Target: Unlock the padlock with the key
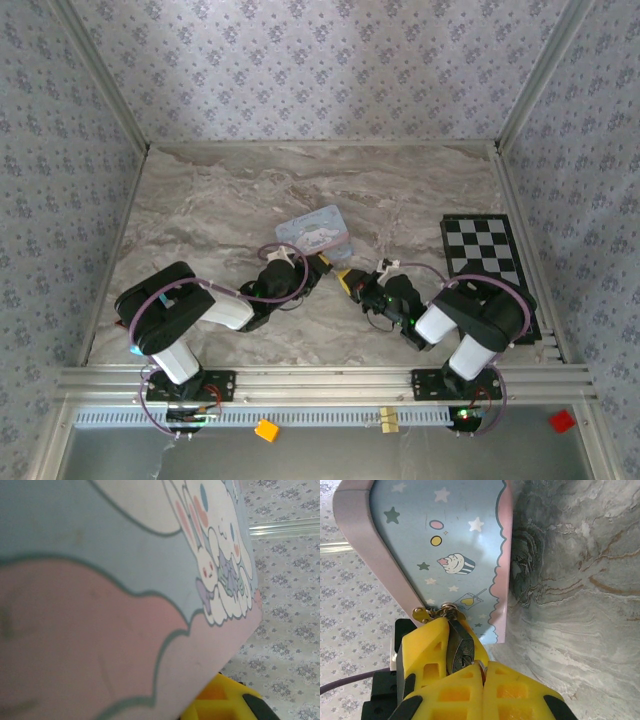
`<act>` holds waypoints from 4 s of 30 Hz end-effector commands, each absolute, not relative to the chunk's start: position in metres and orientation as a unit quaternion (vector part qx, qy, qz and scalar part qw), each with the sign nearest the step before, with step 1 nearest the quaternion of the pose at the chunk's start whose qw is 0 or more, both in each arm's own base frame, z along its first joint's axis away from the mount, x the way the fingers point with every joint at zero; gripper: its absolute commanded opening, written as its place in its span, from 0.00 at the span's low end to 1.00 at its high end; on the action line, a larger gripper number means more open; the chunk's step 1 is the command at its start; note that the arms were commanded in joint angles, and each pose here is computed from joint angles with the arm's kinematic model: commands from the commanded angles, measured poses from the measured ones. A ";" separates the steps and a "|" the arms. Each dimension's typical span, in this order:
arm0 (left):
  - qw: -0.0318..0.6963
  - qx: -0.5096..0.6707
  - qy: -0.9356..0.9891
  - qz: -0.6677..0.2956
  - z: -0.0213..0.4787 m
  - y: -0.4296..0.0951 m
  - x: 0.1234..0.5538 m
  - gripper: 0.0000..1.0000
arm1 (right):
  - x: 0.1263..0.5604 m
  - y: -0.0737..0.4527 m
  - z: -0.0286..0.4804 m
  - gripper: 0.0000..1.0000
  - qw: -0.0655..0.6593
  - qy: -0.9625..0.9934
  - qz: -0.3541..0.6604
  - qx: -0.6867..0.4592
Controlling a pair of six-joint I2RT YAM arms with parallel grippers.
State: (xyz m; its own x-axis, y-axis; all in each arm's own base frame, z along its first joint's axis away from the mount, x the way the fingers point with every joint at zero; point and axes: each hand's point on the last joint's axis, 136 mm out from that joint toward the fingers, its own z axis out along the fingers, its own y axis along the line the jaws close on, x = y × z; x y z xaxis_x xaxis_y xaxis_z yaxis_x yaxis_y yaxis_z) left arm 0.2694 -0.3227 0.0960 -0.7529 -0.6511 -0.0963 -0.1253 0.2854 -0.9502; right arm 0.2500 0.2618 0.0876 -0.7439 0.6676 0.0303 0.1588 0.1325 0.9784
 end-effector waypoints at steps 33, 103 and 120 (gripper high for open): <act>0.211 -0.190 0.741 -0.608 0.143 -0.355 0.247 0.00 | 0.255 0.279 0.135 0.00 0.208 0.702 0.640 0.234; 0.181 -0.168 0.752 -0.611 0.140 -0.383 0.230 0.00 | 0.270 0.265 0.176 0.00 0.278 0.702 0.628 0.191; 0.174 -0.163 0.755 -0.611 0.142 -0.389 0.227 0.00 | 0.269 0.269 0.180 0.00 0.286 0.714 0.624 0.139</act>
